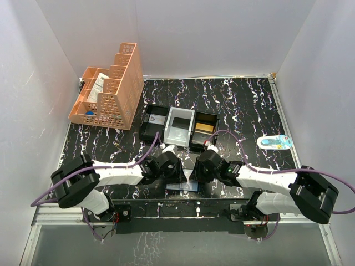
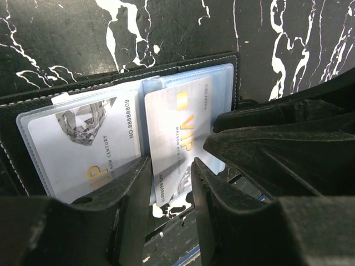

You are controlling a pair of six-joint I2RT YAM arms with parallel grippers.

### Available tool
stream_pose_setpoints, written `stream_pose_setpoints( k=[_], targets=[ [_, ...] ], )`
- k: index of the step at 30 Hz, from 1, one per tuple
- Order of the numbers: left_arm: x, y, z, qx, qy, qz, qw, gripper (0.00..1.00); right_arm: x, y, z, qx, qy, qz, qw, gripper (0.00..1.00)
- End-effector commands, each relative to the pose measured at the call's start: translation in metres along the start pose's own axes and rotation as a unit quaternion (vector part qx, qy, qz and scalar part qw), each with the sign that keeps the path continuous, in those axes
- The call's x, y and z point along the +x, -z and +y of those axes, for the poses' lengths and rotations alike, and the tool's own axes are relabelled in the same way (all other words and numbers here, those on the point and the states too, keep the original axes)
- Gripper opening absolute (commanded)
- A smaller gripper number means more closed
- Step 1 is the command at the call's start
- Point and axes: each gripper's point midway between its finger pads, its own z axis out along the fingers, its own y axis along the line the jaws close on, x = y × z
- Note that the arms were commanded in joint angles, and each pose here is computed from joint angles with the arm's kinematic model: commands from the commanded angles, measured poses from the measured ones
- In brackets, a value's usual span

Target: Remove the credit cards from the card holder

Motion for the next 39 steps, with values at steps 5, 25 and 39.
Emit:
stream_pose_setpoints(
  k=[5, 25, 39],
  targets=[
    [-0.006, -0.002, -0.015, 0.021, 0.002, -0.007, 1.0, 0.29, -0.005, -0.003, -0.005, 0.009, -0.001, -0.02, 1.0, 0.24],
    [-0.012, 0.006, -0.02, 0.036, 0.02, -0.026, 0.999, 0.18, -0.008, -0.002, -0.009, 0.019, -0.003, -0.027, 0.999, 0.24],
    [-0.008, 0.007, -0.027, 0.097, 0.055, -0.035, 0.993, 0.13, -0.006, -0.003, -0.008, 0.01, -0.008, -0.025, 1.0, 0.24]
  ],
)
